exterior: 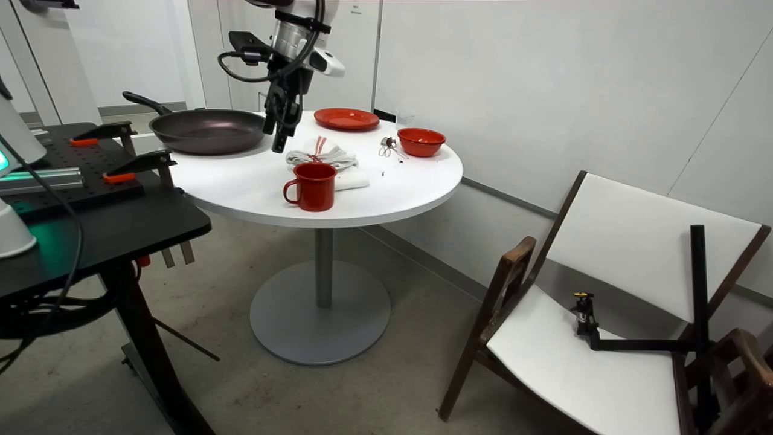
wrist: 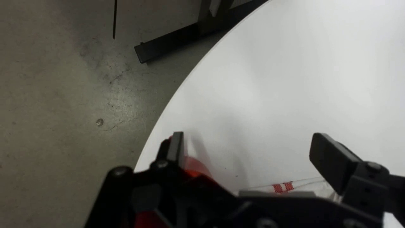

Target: Move the cup

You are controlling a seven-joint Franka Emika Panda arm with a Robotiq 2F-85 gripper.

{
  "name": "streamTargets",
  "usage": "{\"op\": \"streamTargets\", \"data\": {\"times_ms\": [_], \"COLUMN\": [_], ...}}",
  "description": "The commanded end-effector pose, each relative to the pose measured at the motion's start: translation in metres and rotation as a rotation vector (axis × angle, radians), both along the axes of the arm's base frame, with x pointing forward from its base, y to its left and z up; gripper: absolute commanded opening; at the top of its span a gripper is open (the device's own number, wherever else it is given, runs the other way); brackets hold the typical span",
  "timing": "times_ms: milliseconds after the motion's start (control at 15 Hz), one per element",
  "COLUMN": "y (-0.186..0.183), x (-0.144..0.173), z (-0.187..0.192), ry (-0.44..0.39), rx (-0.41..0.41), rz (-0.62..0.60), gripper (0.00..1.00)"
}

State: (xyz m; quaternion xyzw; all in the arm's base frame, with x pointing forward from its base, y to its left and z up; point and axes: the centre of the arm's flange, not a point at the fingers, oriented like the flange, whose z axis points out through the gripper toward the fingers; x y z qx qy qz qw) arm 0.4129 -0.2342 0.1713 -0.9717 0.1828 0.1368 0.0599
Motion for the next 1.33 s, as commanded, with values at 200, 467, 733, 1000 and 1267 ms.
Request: {"op": "streamTargets", "data": {"times_ms": [200, 467, 733, 1000, 1267], "y": [-0.031, -0.046, -0.050, -0.051, -0.049], "x": [0.002, 0.008, 0.020, 0.027, 0.020], "z": [-0.041, -0.056, -0.066, -0.075, -0.079], "ry": [0.063, 0.078, 0.075, 0.063, 0.051], "rx": [0.017, 0.026, 0.031, 0.028, 0.032], "rz": [-0.062, -0.079, -0.065, -0.055, -0.055], "gripper": [1.00, 1.00, 1.00, 1.00, 1.00]}}
